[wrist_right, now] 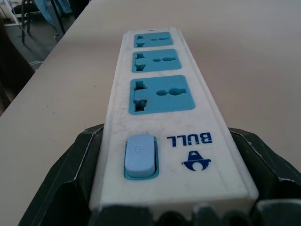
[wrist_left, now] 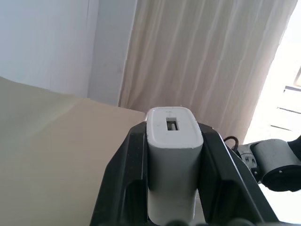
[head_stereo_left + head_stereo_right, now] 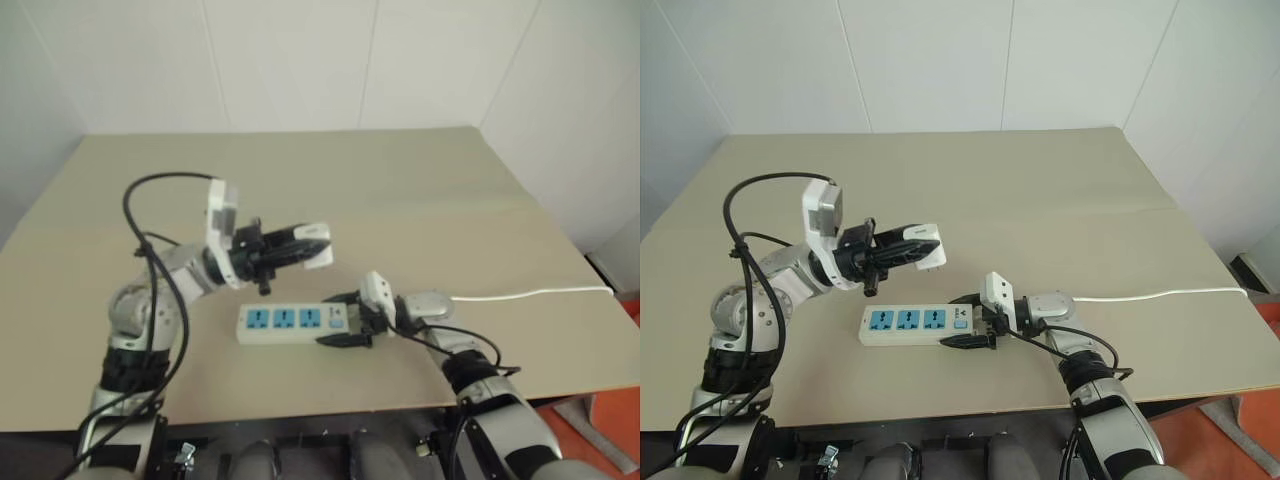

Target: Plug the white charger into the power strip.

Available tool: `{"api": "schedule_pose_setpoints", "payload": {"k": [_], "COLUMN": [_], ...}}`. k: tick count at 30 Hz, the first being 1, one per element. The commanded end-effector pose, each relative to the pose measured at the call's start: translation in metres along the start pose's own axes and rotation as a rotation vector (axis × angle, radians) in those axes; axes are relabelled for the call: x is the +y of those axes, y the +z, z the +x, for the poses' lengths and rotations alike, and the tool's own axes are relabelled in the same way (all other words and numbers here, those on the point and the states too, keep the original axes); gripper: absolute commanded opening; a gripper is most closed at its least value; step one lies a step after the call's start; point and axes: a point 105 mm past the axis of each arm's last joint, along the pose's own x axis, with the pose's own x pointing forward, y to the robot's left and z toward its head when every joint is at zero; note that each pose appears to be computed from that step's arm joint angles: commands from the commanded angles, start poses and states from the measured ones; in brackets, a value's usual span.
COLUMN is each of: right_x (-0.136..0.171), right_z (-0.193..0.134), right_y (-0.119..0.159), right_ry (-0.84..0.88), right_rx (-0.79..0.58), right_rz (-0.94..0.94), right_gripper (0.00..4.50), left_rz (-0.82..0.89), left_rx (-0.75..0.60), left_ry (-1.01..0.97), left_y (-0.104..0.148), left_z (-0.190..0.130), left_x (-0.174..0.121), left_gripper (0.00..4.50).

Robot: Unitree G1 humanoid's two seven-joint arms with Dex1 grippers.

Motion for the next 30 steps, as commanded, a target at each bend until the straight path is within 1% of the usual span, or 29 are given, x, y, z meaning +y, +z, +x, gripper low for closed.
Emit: {"api": "schedule_pose_setpoints", "payload": {"k": [1, 4, 8, 22, 30], "right_x": [0.01, 0.01, 0.011, 0.008, 0.008], "right_z": [0.006, 0.006, 0.006, 0.004, 0.005], "right_y": [-0.015, -0.015, -0.016, -0.016, -0.016], "right_ry": [0.061, 0.059, 0.057, 0.044, 0.042], "right_rx": [0.069, 0.07, 0.068, 0.073, 0.071], "right_rz": [0.02, 0.022, 0.025, 0.026, 0.023], "right_gripper": [3.45, 3.45, 3.45, 3.45, 3.45], "left_rz": [0.075, 0.107, 0.159, 0.195, 0.214], "left_rx": [0.112, 0.162, 0.162, 0.186, 0.19], "left_ry": [-0.054, -0.071, -0.086, -0.107, -0.097], "left_y": [-0.02, -0.034, -0.044, -0.059, -0.063], "left_z": [-0.003, -0.008, -0.013, -0.018, -0.018], "left_x": [-0.006, -0.006, -0.006, -0.001, 0.004], "left_gripper": [1.01, 1.01, 1.01, 1.01, 1.01]}}
